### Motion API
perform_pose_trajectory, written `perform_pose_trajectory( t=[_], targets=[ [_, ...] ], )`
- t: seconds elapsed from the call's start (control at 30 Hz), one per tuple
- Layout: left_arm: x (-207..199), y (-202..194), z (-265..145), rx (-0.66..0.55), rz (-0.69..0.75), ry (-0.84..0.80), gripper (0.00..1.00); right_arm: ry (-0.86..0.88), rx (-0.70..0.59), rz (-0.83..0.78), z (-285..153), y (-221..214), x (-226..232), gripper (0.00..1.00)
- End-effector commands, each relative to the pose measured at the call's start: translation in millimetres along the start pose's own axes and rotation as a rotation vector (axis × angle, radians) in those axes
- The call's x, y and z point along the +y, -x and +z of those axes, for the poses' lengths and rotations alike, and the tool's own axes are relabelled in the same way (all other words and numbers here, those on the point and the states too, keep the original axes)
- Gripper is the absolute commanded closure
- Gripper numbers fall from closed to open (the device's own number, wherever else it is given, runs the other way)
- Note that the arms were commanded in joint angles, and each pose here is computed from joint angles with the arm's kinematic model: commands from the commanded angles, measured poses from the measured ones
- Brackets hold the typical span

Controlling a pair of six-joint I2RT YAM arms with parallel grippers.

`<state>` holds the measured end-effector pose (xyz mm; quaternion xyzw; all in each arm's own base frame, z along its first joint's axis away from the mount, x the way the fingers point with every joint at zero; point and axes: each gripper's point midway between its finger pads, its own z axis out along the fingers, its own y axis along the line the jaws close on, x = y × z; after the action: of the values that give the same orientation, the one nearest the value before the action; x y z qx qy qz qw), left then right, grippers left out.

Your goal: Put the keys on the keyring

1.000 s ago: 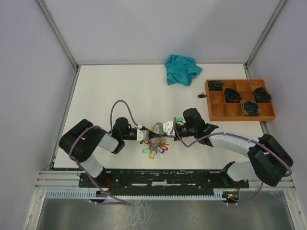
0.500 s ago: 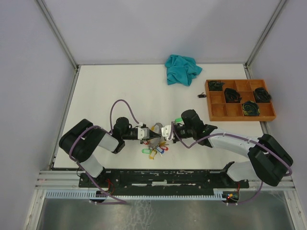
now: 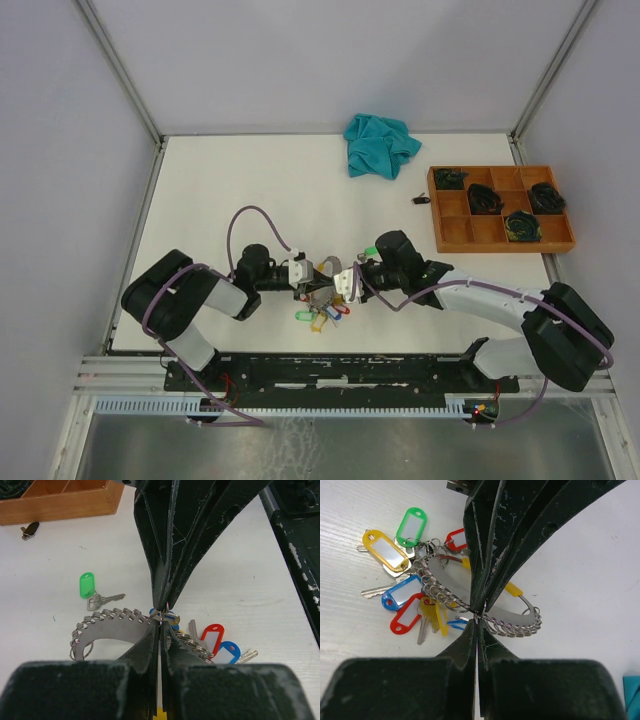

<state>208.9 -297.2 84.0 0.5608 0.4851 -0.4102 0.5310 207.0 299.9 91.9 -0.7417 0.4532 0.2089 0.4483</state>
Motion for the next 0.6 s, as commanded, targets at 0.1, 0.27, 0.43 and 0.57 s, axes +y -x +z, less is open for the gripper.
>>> perform_pose_trajectory(
  t=[0.1, 0.27, 0.43, 0.57],
  targets=[
    [22.7, 62.0, 1.7, -0.177, 0.121, 0.074, 0.97, -0.013, -0.002, -0.048, -4.3, 10.0, -4.1, 0.99],
    [27.1, 69.8, -1.3, -0.210, 0.117, 0.114, 0.97, -0.027, -0.001, -0.055, -5.9, 10.8, -6.0, 0.99],
    [31.0, 78.0, -3.1, -0.250, 0.111, 0.148, 0.97, -0.050, -0.030, -0.062, -4.5, 18.1, -12.1, 0.99],
    [35.5, 75.2, -2.3, -0.254, 0.088, 0.172, 0.97, -0.082, -0.047, -0.080, -5.1, 25.1, -21.0, 0.99]
  ],
)
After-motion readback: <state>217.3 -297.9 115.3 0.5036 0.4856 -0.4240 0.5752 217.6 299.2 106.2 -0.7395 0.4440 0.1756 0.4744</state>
